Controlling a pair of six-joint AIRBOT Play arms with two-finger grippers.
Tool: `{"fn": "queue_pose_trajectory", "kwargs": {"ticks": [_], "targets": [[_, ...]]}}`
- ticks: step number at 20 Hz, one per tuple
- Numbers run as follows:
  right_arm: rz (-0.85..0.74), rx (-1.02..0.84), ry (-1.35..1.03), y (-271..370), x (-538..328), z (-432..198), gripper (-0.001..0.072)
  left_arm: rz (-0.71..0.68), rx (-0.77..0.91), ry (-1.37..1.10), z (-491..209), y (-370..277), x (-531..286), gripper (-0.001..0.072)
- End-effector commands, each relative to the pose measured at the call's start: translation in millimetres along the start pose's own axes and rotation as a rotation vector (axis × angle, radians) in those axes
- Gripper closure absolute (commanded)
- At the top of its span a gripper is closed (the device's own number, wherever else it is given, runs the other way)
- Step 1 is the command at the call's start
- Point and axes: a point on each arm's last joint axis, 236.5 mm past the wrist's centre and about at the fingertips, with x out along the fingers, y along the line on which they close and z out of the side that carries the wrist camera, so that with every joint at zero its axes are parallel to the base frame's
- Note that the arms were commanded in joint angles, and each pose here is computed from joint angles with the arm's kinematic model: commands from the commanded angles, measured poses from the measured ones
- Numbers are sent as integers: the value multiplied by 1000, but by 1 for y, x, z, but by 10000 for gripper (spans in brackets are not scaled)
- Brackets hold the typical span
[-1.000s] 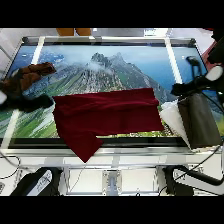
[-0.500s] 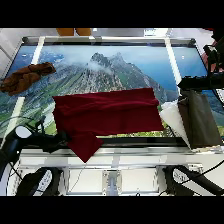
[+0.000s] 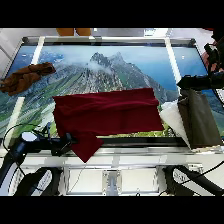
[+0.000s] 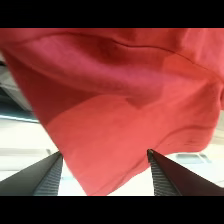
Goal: Fold the shirts.
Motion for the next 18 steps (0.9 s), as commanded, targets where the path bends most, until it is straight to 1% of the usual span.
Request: {"fn": "queue_pose_trajectory", "kwargs": {"ticks": [1,2,3,5,8,9,12,15,17,18], "targets": [[10,4,-7,2,-1,2,321,-3,-7,0,5,3,8,140],[10,4,-7,2,-1,2,321,-10,-19,3,6,2,9,215],[10,4,-7,2,-1,2,321,-15,-24,2,7,1,10,357],[10,4,-6,2,-1,2,322,-26,0,2,7,-2,10,692],[14,22,16,3,0,-4,331,-67,16,9,7,-14,6,695],[25,50,64,5,6,-18,331,-72,44,1,11,-18,2,695],[89,205,331,13,56,-119,328,-85,101,-45,28,-33,-11,695],[227,515,496,32,84,-208,316,-99,161,-68,36,-45,-21,695],[306,717,562,42,87,-251,259,-105,171,-69,37,-48,-23,695],[333,777,562,44,88,-261,259,-104,178,-70,37,-48,-23,695]]}}
